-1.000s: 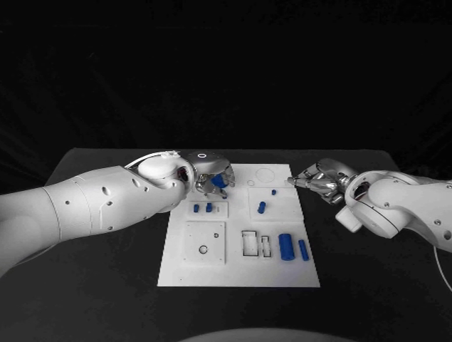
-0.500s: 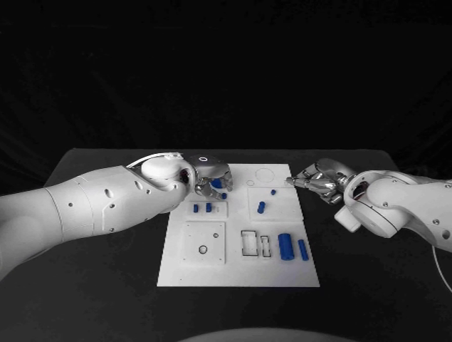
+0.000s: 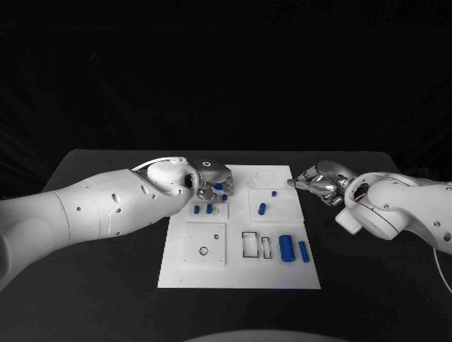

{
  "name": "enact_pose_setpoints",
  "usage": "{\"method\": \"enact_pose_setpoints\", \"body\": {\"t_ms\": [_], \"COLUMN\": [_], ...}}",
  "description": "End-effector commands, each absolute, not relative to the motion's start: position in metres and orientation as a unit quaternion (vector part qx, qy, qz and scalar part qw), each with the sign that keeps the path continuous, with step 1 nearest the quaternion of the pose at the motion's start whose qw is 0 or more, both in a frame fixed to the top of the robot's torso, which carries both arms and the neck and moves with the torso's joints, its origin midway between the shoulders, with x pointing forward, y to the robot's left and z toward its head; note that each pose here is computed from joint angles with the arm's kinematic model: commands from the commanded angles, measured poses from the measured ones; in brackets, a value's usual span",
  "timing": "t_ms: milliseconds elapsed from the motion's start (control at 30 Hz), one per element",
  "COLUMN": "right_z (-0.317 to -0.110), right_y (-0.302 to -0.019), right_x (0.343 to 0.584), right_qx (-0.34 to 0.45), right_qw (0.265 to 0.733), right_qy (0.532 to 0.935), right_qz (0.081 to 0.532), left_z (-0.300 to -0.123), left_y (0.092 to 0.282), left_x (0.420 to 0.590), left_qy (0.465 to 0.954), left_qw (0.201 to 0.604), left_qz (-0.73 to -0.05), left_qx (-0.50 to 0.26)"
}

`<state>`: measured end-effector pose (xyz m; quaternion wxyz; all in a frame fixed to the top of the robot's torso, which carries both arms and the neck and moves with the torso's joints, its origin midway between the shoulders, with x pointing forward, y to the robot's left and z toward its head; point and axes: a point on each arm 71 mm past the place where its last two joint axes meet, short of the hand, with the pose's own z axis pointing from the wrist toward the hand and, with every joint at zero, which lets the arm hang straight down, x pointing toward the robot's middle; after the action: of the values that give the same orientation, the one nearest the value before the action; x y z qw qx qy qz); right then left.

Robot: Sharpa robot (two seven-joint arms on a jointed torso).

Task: Assemble the parts on the task board

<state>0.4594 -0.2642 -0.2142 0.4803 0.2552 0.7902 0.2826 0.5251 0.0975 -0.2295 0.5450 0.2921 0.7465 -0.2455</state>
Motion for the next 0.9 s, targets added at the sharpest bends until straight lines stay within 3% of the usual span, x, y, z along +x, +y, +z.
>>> {"method": "enact_pose_setpoints", "body": {"t_ms": [33, 900], "right_z": [-0.2152, -0.2161], "right_y": [-0.2630, -0.2631], "right_x": [0.4588, 0.4585], "right_qx": [0.251, 0.249], "right_qw": [0.475, 0.469], "right_qy": [0.795, 0.799], "right_qz": [0.283, 0.280], "left_z": [-0.2317, -0.2358], "left_y": [0.0958, 0.0933], "left_x": [0.5255, 0.5292], "left_qy": [0.752, 0.750], "left_qw": [0.540, 0.548], "left_qz": [-0.232, -0.219], "left_qx": [0.299, 0.299]}}
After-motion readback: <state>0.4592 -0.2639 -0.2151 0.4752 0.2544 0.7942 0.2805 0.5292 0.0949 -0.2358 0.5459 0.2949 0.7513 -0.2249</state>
